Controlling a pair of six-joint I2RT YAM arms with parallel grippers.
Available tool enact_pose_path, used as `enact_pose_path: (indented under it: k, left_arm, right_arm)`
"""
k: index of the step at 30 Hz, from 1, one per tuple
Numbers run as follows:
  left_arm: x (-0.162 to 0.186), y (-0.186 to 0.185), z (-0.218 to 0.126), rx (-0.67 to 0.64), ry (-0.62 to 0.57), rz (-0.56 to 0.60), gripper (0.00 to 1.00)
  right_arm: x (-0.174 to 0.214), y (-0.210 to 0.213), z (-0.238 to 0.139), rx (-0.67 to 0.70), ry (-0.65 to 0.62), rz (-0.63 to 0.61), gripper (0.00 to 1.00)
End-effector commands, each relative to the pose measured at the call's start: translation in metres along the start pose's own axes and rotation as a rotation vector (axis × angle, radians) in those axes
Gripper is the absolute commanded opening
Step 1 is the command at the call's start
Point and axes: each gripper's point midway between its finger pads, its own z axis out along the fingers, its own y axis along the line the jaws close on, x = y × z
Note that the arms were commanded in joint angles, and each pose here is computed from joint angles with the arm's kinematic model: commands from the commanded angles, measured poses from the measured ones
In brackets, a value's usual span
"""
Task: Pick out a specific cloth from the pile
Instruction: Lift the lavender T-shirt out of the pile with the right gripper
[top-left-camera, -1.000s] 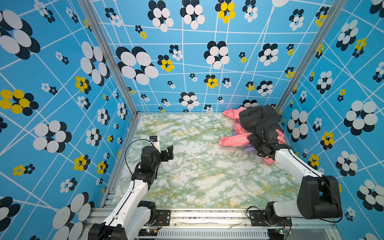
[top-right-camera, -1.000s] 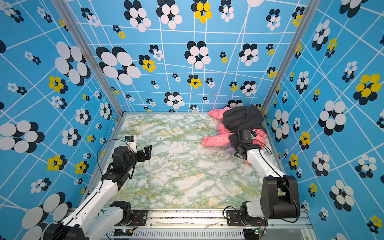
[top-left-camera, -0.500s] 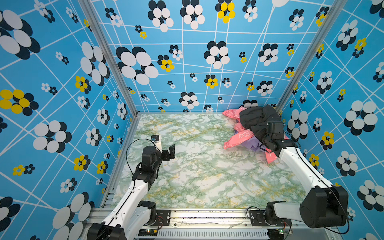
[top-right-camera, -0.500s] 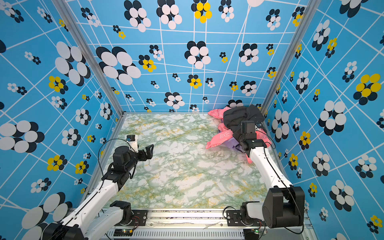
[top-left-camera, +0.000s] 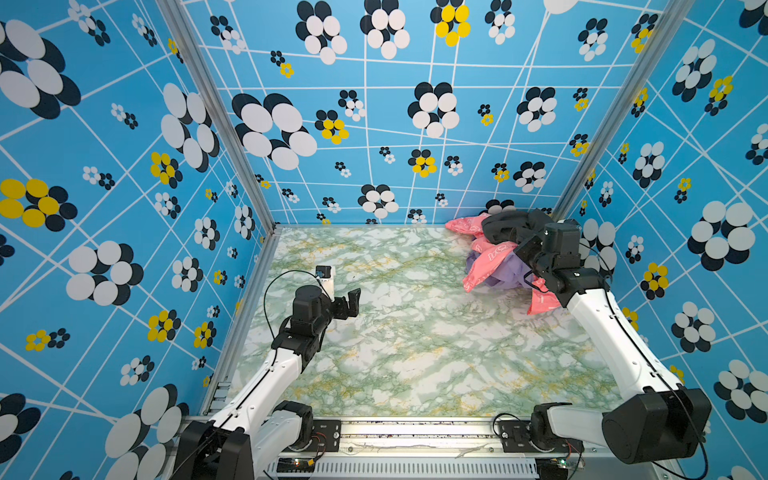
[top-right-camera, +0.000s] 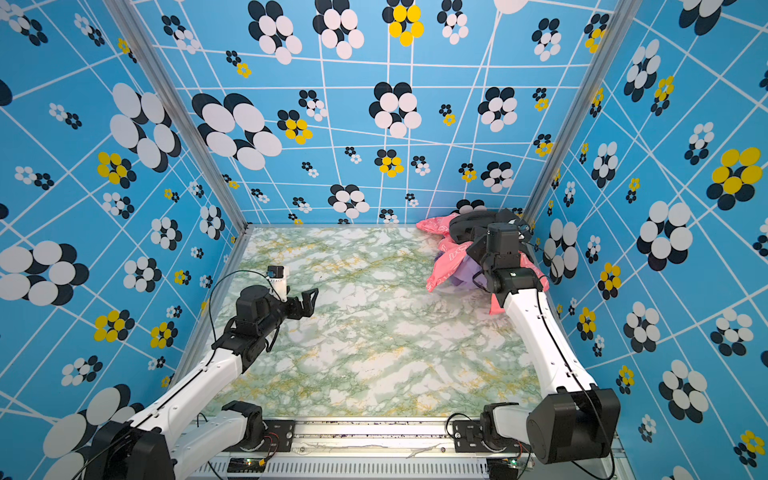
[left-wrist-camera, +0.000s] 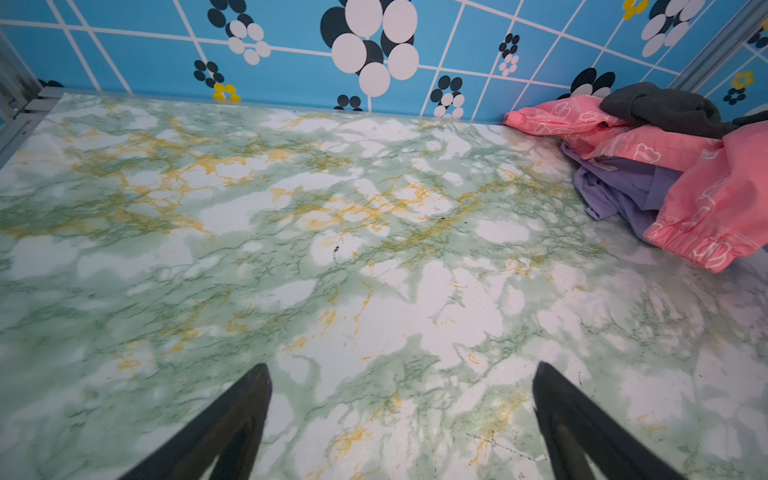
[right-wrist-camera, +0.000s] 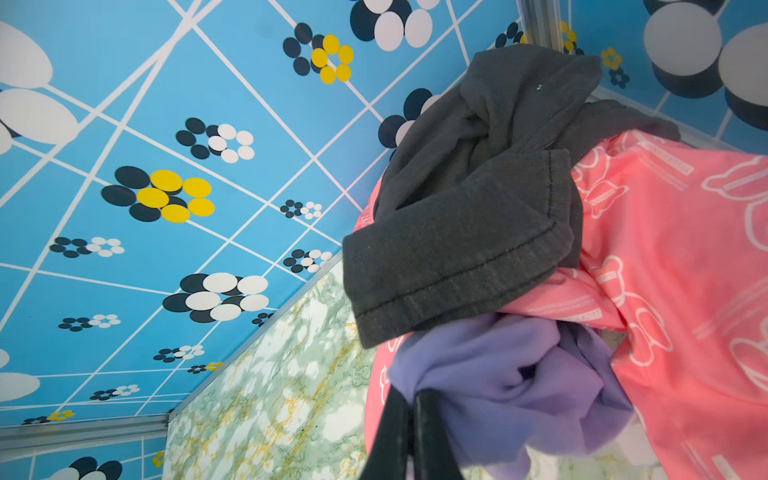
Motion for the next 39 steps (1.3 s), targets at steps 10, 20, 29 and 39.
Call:
enact_pose_path:
  k: [10,20,29,39]
  left_arm:
    - [-0.037,-0.029,-0.017,0.086,-0.099,0.057,1.0]
    - [-0.045,-0.043,-0.028,0.111,-0.137,0.063,1.0]
    - [-0.057,-0.052,-0.037,0.128,-0.176,0.071,0.99]
    - [-0.087,-0.085,-0.045,0.242,-0.26,0.087,0.97]
  right_arm:
    - [-0.045,0.079,-0.041,-0.2,-0.134,-0.144,0.0]
    - [-0.079,0.106,-0.071,-0.282,-0.232,-0.193,0.0]
    - [-0.106,0.157,-0.105,-0.467,-0.257,-0.206,0.0]
    - [-0.023,0.193,-0.106,-0.619,-0.016,-0.428,0.0]
